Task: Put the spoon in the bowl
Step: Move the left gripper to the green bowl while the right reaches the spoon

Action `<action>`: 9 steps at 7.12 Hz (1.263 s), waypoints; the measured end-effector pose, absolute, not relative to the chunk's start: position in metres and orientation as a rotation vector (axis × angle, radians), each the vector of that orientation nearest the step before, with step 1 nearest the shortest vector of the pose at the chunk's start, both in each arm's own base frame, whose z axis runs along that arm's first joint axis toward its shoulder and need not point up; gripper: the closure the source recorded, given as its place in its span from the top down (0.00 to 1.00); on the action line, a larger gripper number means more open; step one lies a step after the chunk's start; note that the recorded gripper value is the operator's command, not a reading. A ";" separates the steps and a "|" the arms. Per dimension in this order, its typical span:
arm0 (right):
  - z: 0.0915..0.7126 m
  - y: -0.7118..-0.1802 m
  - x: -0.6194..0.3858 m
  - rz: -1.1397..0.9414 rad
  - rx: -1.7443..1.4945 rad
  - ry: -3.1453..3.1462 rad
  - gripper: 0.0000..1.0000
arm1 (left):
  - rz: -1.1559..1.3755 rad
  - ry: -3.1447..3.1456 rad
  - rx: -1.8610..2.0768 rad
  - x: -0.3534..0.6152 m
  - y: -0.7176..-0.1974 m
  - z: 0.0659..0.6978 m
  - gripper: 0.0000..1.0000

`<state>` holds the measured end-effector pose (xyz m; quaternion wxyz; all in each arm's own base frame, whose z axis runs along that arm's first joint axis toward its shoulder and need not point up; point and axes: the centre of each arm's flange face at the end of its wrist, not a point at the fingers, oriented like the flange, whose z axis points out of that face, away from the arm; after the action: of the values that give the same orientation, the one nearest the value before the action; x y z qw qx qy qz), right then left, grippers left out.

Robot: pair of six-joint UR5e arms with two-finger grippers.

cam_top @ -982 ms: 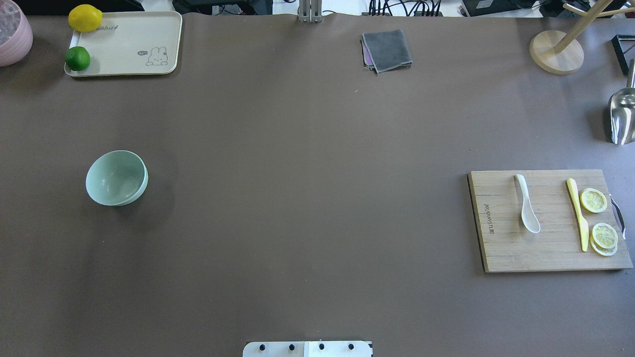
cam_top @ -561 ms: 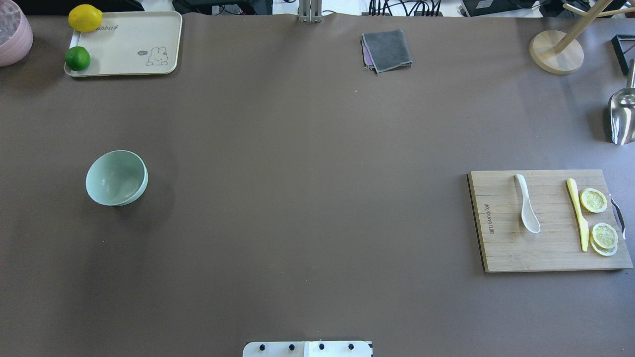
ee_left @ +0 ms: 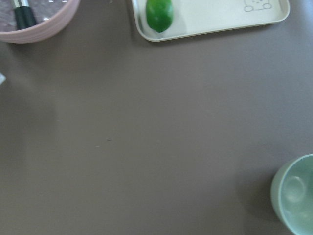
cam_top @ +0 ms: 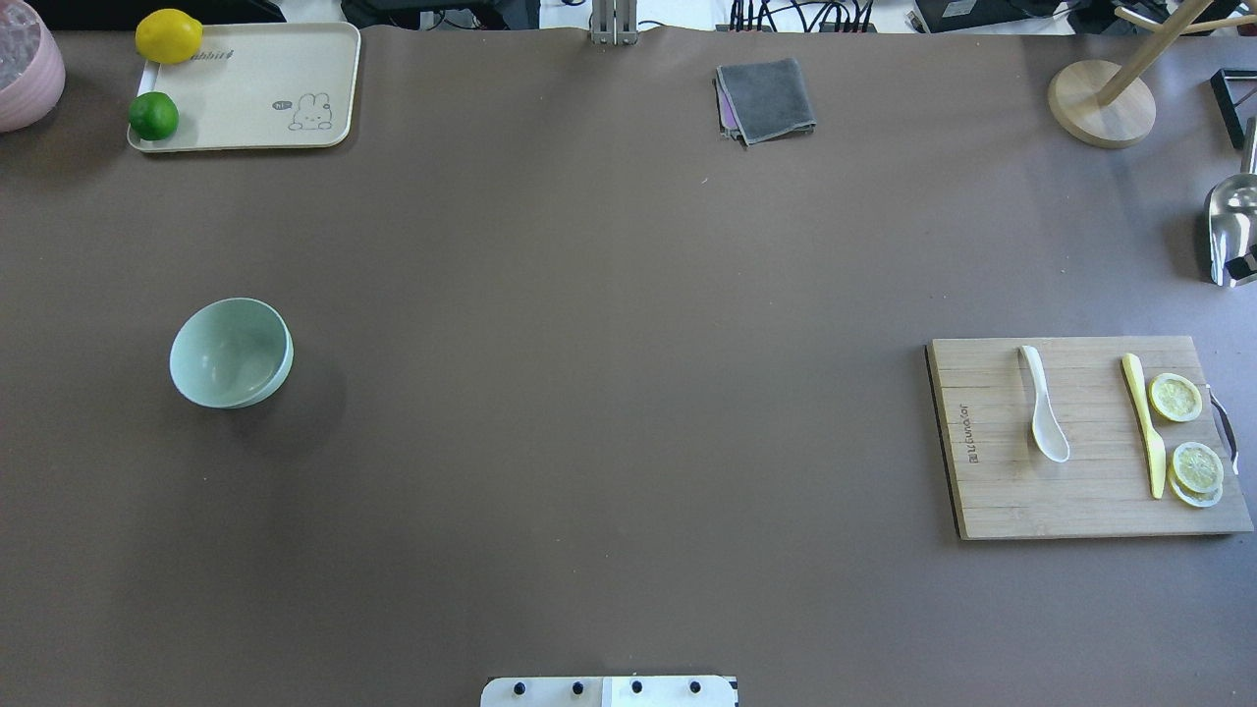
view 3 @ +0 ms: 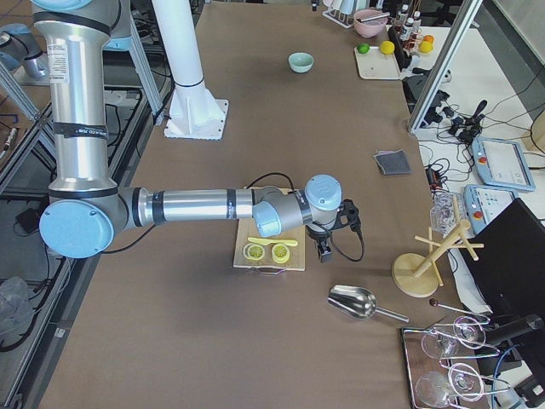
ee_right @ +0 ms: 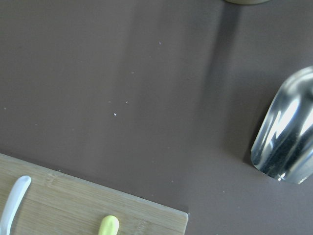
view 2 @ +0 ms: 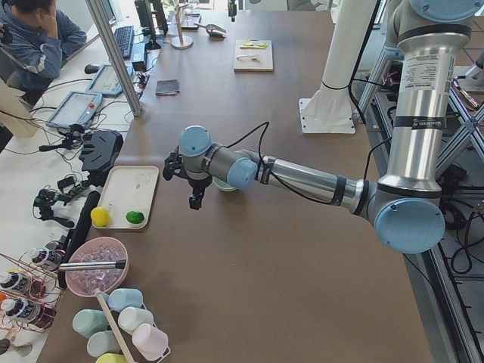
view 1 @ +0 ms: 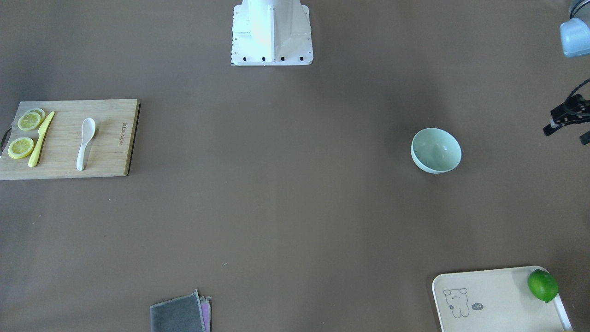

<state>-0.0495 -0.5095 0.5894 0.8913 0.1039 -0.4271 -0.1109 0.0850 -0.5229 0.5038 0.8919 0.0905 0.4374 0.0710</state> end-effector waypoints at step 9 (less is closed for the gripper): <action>0.531 -0.497 -0.147 -0.159 0.185 -1.017 1.00 | 0.227 0.904 0.094 0.270 -0.495 0.520 0.48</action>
<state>-0.1465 -0.4971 0.5312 0.8663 0.0884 -0.4858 -0.0760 0.2698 -0.4947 0.5204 0.8924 0.0451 0.4355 0.1093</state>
